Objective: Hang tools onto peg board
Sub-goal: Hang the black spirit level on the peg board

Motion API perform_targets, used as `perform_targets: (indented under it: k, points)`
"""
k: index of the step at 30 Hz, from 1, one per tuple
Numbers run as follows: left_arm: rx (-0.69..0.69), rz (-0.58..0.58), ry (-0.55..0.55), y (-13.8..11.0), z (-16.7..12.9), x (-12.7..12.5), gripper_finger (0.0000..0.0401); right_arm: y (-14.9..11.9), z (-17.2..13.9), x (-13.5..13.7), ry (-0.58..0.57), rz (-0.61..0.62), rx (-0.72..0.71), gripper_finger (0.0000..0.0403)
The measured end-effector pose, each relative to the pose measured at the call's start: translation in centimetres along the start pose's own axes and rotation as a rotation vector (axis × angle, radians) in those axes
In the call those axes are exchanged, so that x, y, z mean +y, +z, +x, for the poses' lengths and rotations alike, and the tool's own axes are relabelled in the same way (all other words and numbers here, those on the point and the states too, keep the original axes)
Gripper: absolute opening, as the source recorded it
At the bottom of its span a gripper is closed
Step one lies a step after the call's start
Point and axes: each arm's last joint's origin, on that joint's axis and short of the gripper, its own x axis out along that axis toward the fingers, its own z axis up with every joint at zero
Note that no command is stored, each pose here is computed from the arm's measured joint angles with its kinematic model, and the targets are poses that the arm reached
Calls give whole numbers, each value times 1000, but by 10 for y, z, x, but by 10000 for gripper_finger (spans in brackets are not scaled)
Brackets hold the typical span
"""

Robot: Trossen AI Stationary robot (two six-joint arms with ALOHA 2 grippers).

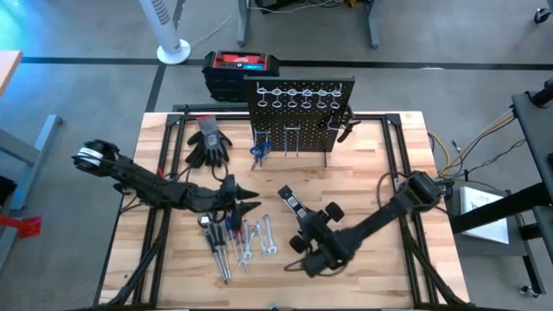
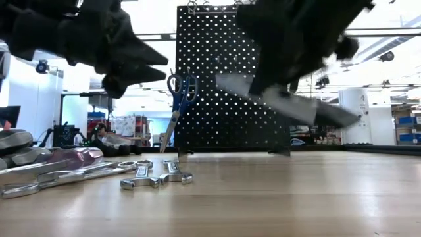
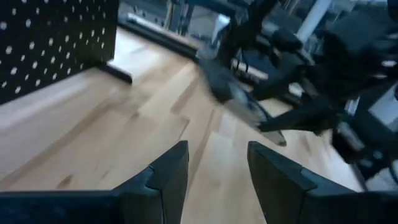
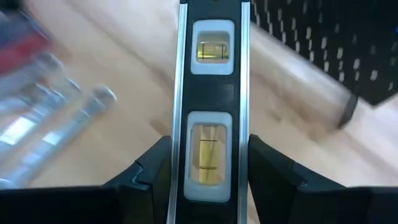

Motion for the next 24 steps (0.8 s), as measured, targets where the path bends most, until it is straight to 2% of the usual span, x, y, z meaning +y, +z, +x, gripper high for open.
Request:
perform_targets:
  k: [3,7,14,18,24]
  points:
    - [-37,-6,-11,1,10,-3,155,0,-10,-1,-3,-27,-80,150]
    - [-22,28,-16,-2,29,-11,155,-3,-14,0,-22,-85,-174,150]
    - [-29,47,-50,4,62,-32,161,-1,-14,0,-47,-121,-237,150]
    - [-31,60,-55,10,73,-41,188,-1,-15,0,-47,-121,-243,150]
    - [-28,89,-46,20,81,-49,249,0,-15,0,-51,-117,-267,150]
